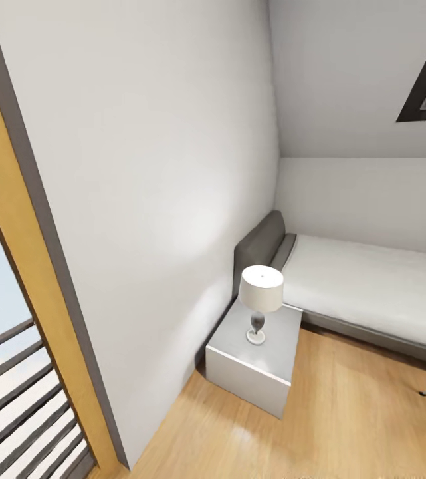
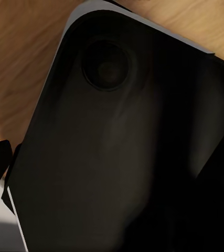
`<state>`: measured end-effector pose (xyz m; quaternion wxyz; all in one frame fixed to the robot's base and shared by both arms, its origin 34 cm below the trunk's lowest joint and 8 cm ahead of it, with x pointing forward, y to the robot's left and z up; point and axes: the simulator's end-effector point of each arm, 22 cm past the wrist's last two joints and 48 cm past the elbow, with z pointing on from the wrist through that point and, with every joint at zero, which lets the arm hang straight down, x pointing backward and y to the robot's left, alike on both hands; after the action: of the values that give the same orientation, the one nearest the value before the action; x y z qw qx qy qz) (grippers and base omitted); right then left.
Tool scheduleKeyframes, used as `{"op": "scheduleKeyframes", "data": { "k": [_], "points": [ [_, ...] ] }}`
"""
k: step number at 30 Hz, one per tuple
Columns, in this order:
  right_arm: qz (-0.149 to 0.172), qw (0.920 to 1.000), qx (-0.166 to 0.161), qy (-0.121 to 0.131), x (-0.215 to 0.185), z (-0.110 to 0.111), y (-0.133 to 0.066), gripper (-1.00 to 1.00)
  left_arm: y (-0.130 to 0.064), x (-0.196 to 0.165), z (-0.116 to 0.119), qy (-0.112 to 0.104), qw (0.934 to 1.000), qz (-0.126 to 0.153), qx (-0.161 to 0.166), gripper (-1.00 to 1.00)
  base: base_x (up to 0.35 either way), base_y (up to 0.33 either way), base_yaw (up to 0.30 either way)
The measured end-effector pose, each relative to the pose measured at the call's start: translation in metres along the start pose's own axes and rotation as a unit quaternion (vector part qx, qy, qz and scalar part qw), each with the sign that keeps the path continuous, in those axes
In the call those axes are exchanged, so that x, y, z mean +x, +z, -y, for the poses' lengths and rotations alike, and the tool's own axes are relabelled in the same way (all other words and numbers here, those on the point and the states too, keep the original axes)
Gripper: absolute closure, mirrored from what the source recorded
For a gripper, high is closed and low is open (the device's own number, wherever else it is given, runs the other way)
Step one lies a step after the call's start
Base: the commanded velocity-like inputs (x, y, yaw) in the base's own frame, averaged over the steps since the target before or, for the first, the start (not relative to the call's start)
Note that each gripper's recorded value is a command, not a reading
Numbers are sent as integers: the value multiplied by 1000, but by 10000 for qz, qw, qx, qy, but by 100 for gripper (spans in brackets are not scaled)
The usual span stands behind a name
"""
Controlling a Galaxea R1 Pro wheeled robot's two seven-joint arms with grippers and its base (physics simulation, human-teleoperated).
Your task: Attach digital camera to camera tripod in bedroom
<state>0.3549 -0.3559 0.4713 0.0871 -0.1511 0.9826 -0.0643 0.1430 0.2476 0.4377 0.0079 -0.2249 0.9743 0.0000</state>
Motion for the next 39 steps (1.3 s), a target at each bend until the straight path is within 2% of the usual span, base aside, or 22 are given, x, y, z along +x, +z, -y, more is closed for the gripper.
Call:
{"op": "scheduleKeyframes", "data": {
  "k": [39],
  "points": [
    [2, 10000, -1, -1, 0, 0, 0, -100, 0, 1, 1, -1, 10000, -5, 6, -100, 0, 12, -215]
  ]
}}
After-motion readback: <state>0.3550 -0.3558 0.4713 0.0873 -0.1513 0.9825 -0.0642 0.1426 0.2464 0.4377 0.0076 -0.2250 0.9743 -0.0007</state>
